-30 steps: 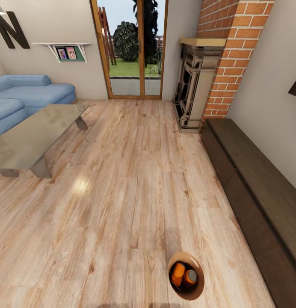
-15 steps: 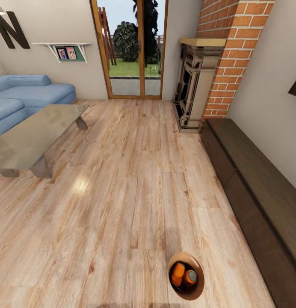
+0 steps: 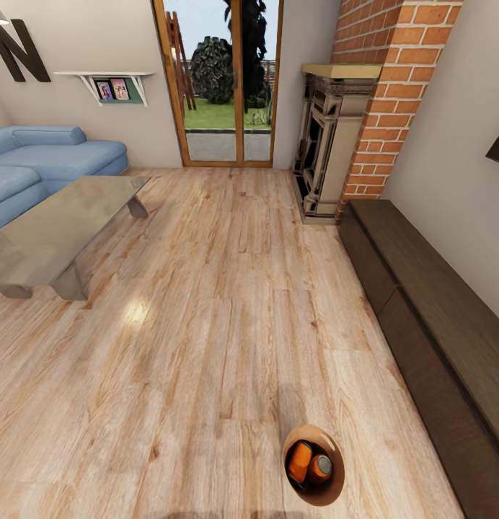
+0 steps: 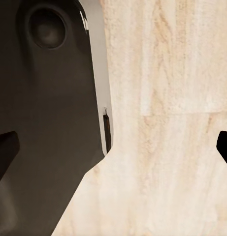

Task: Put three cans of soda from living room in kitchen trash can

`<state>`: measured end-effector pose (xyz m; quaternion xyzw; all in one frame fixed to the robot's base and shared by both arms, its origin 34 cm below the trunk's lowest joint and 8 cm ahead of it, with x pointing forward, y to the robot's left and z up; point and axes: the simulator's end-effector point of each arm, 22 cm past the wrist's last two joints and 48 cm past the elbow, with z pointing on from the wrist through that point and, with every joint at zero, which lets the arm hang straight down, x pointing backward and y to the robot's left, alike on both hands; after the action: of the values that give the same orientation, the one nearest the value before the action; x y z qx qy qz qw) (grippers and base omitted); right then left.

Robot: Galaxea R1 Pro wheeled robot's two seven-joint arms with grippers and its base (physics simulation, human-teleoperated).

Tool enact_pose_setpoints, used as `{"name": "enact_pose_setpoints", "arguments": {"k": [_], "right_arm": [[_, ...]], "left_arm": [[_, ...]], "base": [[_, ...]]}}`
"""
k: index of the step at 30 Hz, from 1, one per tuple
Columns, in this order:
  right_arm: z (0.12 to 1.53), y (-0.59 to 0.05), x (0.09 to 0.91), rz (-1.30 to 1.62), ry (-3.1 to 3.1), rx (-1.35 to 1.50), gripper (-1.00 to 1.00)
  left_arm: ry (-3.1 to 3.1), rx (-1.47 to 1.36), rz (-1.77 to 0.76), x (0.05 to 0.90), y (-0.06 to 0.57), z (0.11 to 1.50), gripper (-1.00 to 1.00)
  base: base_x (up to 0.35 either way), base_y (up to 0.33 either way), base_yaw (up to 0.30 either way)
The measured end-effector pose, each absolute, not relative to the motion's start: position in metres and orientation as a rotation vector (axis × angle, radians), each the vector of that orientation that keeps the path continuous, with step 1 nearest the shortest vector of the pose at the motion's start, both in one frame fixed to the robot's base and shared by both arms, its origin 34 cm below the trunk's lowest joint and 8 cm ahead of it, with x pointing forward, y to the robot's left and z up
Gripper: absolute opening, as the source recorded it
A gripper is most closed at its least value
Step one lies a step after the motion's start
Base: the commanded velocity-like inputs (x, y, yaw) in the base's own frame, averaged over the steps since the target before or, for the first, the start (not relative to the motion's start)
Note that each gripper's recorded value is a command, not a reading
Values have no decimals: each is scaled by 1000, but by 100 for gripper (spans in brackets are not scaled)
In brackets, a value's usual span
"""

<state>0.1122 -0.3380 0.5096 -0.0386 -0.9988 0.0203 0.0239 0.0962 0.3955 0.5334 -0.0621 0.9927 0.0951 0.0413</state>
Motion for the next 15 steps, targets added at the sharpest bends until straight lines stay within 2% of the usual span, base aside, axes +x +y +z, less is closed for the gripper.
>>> {"name": "enact_pose_setpoints", "arguments": {"k": [15], "right_arm": [[510,-338,112,63,-3089,-120,100]], "left_arm": [[3038,-192,292,96,396,533,100]], "base": [[0,0,0]]}}
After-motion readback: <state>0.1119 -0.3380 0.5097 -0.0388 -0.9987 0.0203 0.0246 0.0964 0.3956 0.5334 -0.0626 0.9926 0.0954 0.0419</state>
